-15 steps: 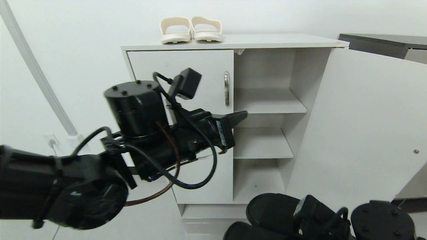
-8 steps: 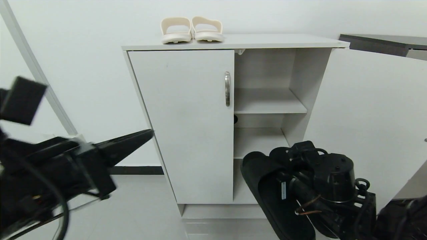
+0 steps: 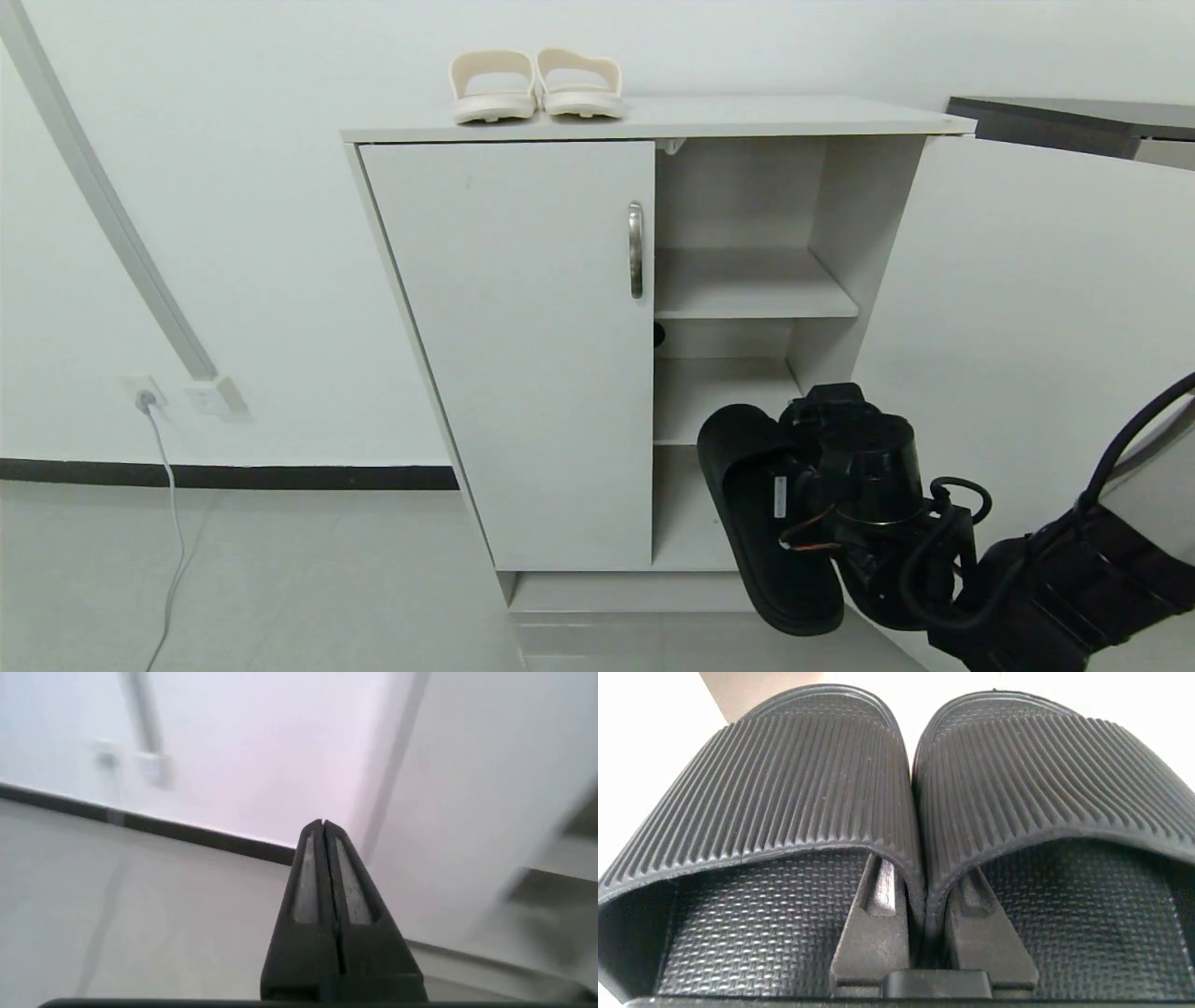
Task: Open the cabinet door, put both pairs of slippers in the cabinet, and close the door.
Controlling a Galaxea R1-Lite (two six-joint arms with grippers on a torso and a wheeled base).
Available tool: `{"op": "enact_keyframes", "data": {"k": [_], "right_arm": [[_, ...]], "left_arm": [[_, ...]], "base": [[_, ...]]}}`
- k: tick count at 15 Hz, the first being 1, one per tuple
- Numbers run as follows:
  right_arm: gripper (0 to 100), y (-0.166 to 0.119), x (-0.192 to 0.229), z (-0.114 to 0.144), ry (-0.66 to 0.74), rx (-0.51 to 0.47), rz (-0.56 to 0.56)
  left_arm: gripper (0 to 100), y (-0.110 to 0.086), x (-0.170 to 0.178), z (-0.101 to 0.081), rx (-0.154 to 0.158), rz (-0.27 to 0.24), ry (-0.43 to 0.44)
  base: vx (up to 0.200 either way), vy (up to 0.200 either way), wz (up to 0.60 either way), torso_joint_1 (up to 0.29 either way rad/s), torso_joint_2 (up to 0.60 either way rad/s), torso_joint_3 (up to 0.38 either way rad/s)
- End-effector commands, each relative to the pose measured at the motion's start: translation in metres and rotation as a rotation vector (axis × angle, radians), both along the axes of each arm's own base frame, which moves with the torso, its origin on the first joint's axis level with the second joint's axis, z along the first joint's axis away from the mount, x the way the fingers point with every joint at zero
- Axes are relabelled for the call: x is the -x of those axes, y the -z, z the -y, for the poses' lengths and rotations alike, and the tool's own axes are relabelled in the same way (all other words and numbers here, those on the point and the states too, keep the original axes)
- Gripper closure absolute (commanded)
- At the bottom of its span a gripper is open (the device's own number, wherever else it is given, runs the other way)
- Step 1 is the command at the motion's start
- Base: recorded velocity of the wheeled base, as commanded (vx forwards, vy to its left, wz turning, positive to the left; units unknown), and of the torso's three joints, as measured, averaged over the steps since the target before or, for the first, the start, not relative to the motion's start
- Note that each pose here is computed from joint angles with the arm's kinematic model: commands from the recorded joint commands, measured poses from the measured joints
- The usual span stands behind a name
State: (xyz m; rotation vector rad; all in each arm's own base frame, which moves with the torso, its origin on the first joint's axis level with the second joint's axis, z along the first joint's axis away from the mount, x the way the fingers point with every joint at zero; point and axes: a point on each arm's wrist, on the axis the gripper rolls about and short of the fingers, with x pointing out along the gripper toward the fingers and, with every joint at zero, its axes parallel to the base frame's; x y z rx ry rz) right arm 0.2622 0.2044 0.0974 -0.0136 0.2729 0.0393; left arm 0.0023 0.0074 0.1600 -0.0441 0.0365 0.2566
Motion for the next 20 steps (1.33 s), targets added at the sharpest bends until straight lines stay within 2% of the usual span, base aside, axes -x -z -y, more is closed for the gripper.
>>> {"op": "enact_keyframes", "data": {"k": [1,4,7,8,10,12,15,18,20], "right_arm": [[100,0.003,0.001,-0.002,-0.007,0.005,-0.006],[100,0.005,0.006,-0.004,-0.023,0.013,-0.016],[100,0.005,0.008,-0.008,-0.036,0.013,-0.016],[100,0.006,0.011,-0.010,-0.046,0.015,-0.018],[100,0.006,0.014,-0.015,-0.065,0.013,-0.015],[100,0.005,0.011,-0.022,-0.066,0.006,-0.006],[100,0.004,-0.001,-0.037,-0.004,-0.049,0.031],[100,0.016,-0.006,-0.044,0.032,-0.043,0.022],[100,0.017,-0.006,-0.044,0.033,-0.042,0.021]], "left_arm": [[100,0.051,0.025,0.001,-0.050,0.050,-0.150],[100,0.078,0.027,0.002,-0.059,0.061,-0.014],[100,0.081,0.025,0.006,-0.050,0.070,0.179],[100,0.086,0.025,0.007,-0.062,0.017,0.244],[100,0.085,0.025,0.008,-0.074,0.033,0.265],[100,0.085,0.025,0.008,-0.049,0.036,0.263],[100,0.084,0.025,0.008,-0.043,0.038,0.263],[100,0.085,0.025,0.008,-0.042,0.037,0.263],[100,0.085,0.025,0.008,-0.042,0.037,0.263]], "base": [[0.000,0.000,0.00,0.000,0.00,0.000],[0.000,0.000,0.00,0.000,0.00,0.000],[0.000,0.000,0.00,0.000,0.00,0.000],[0.000,0.000,0.00,0.000,0.00,0.000],[0.000,0.000,0.00,0.000,0.00,0.000],[0.000,0.000,0.00,0.000,0.00,0.000],[0.000,0.000,0.00,0.000,0.00,0.000],[0.000,0.000,0.00,0.000,0.00,0.000],[0.000,-0.200,0.00,0.005,0.00,-0.002]]}}
